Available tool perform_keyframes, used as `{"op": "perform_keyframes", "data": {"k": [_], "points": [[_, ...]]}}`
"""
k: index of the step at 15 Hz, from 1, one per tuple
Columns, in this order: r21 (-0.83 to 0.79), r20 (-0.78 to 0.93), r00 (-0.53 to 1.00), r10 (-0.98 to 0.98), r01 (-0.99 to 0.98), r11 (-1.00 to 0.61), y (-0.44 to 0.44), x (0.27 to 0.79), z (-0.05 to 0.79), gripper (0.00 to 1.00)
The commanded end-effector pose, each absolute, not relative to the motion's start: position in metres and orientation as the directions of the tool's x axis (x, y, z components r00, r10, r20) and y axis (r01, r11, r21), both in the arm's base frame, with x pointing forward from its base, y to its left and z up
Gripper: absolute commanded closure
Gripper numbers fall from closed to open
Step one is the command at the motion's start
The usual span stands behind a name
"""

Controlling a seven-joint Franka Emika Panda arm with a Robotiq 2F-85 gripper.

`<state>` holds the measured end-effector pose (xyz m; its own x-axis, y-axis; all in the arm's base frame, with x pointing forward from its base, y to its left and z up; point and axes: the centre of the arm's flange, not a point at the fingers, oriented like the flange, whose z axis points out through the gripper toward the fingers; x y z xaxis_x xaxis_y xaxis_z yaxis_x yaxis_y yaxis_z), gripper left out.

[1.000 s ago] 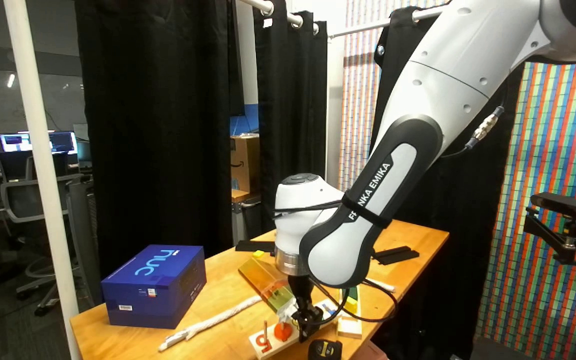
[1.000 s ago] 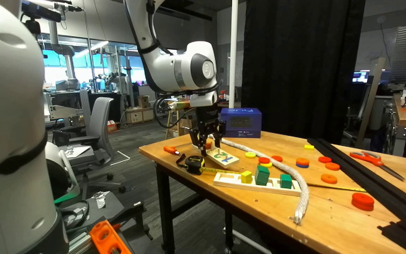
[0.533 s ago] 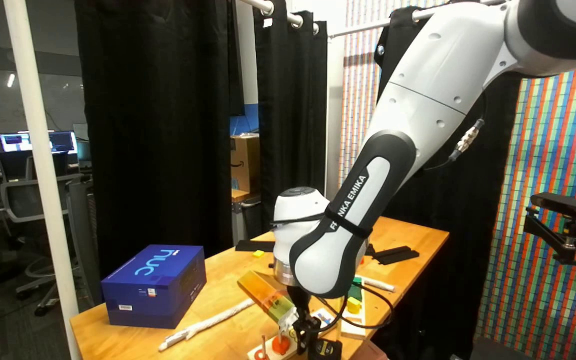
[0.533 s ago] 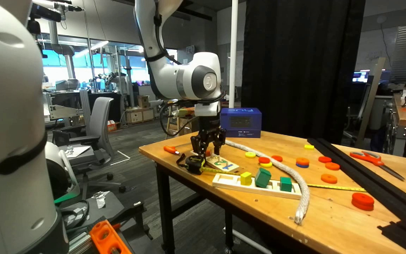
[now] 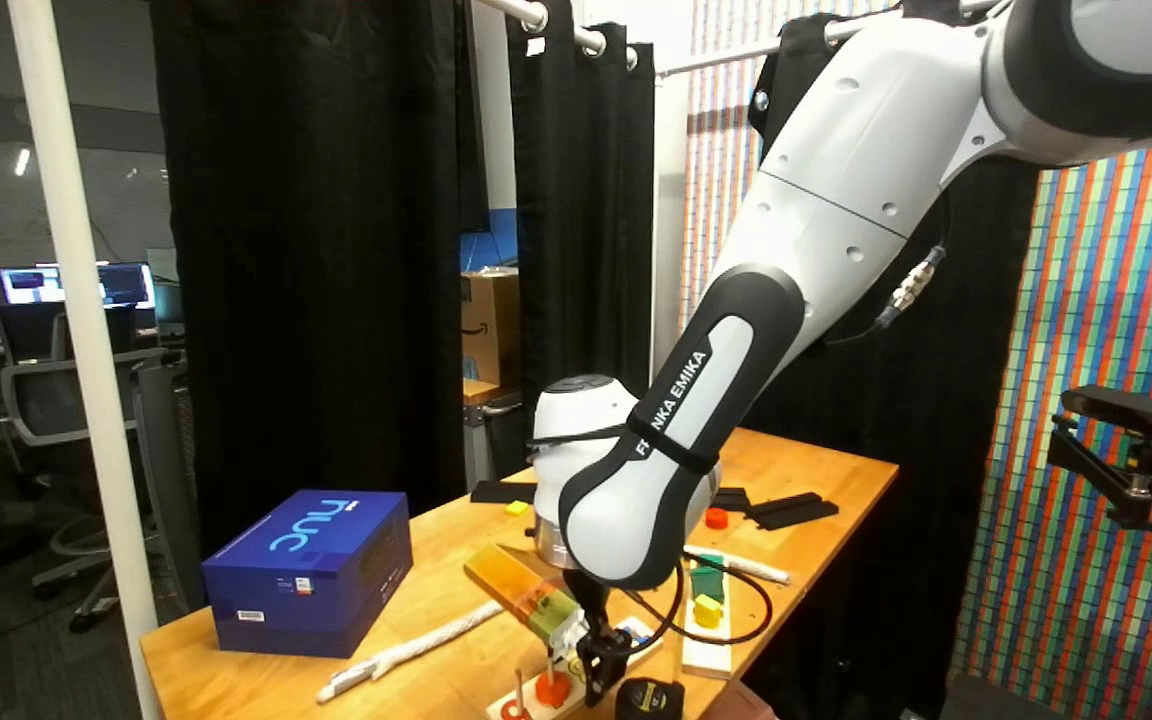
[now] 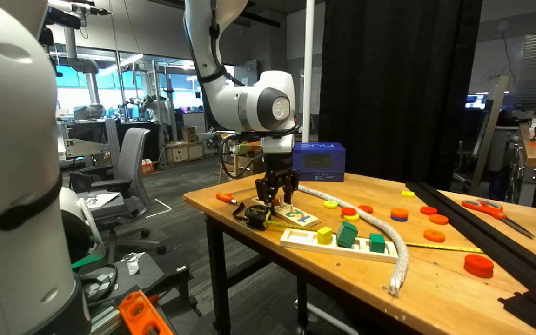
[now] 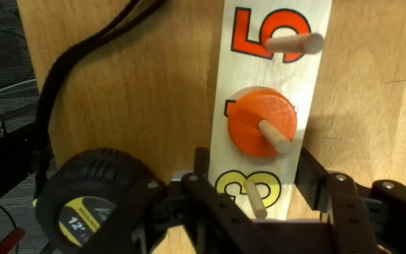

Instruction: Move the wooden object forward and then remove the orange circle.

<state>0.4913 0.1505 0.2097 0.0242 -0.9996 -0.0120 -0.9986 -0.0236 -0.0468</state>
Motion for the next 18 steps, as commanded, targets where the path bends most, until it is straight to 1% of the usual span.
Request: {"op": "perform_keyframes", "data": {"k": [1, 2, 3, 5, 7, 10, 12, 16, 18], "points": [[-0.025, -0.013, 0.066, -0.998, -0.998, -0.066, 0.157, 0.511, 0.204, 0.06], [-0.019, -0.009, 0.08, -0.997, -0.997, -0.08, 0.158, 0.513, 0.203, 0.01], [-0.012, -0.008, 0.095, -0.995, -0.995, -0.095, 0.159, 0.515, 0.203, 0.0], [0.001, -0.01, 0.16, -0.987, -0.987, -0.16, 0.165, 0.519, 0.206, 0.0], [0.005, -0.001, 0.264, -0.965, -0.965, -0.264, 0.173, 0.52, 0.215, 0.0], [0.017, 0.038, 0.42, -0.907, -0.908, -0.419, 0.187, 0.521, 0.243, 0.0], [0.02, 0.069, 0.494, -0.867, -0.869, -0.494, 0.194, 0.519, 0.26, 0.0], [0.011, 0.096, 0.573, -0.814, -0.819, -0.574, 0.197, 0.513, 0.289, 0.0], [0.019, 0.105, 0.573, -0.813, -0.818, -0.575, 0.194, 0.51, 0.297, 0.0]]}}
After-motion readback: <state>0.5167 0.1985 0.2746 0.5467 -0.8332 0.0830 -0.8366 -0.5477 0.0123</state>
